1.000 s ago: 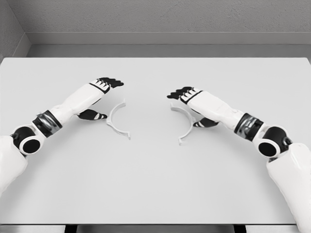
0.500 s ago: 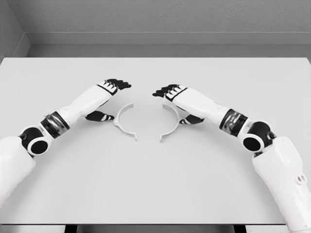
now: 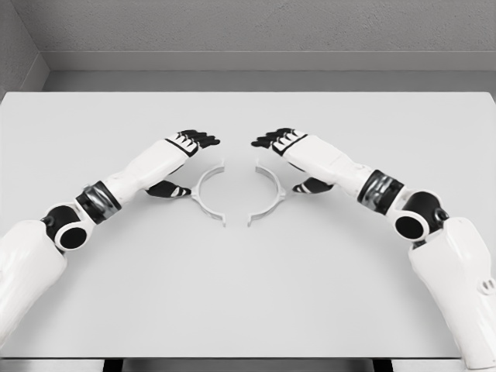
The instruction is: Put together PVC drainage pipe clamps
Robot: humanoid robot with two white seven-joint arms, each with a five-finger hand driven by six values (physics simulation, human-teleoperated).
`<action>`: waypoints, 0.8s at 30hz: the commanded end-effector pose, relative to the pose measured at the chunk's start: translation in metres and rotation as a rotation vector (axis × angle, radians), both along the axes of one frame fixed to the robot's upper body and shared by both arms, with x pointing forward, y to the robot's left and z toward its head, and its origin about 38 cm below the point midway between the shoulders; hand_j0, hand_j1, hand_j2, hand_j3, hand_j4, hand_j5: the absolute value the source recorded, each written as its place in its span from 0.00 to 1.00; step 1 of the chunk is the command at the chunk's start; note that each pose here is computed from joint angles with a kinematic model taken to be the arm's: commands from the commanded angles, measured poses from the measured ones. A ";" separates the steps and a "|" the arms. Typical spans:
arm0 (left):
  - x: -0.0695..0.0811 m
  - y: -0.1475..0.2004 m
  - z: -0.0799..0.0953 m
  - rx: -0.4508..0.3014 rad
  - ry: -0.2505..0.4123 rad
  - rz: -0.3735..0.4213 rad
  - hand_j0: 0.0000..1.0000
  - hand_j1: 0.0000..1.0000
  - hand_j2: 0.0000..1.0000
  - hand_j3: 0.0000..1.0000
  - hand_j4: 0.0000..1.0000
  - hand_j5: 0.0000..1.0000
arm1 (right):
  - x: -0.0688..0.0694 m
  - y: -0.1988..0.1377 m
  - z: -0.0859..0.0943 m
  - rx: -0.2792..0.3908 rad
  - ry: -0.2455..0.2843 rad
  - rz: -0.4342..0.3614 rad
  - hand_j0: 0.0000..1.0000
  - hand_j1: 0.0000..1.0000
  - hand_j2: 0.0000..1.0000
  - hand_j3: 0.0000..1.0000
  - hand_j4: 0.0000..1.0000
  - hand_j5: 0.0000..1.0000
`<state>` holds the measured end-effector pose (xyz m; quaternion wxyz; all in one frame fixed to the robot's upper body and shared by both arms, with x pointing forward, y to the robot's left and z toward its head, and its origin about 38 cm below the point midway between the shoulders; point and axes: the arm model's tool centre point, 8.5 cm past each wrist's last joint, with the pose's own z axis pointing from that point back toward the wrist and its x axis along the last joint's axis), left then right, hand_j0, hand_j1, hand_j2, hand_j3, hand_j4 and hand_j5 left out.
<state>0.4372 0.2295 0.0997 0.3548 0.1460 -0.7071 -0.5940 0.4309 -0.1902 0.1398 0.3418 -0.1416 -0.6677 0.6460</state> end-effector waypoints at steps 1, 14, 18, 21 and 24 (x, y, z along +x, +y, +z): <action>0.000 -0.004 0.001 -0.014 0.000 -0.003 1.00 1.00 1.00 1.00 1.00 1.00 | 0.001 -0.004 -0.002 0.002 0.009 -0.012 1.00 1.00 1.00 1.00 1.00 1.00; -0.001 -0.014 0.000 -0.022 -0.005 -0.016 1.00 1.00 1.00 1.00 1.00 1.00 | -0.060 -0.163 0.079 0.100 -0.101 -0.177 1.00 1.00 1.00 1.00 1.00 1.00; -0.005 -0.018 0.000 -0.027 -0.006 -0.030 1.00 1.00 1.00 1.00 1.00 1.00 | -0.077 -0.204 0.068 0.118 -0.080 -0.300 1.00 1.00 1.00 1.00 1.00 1.00; -0.007 -0.019 -0.001 -0.029 -0.007 -0.032 1.00 1.00 1.00 1.00 1.00 1.00 | -0.078 -0.203 0.067 0.109 -0.077 -0.296 1.00 1.00 1.00 1.00 1.00 1.00; -0.007 -0.019 -0.001 -0.030 -0.006 -0.033 1.00 1.00 1.00 1.00 1.00 1.00 | -0.077 -0.202 0.067 0.117 -0.077 -0.295 1.00 1.00 1.00 1.00 1.00 1.00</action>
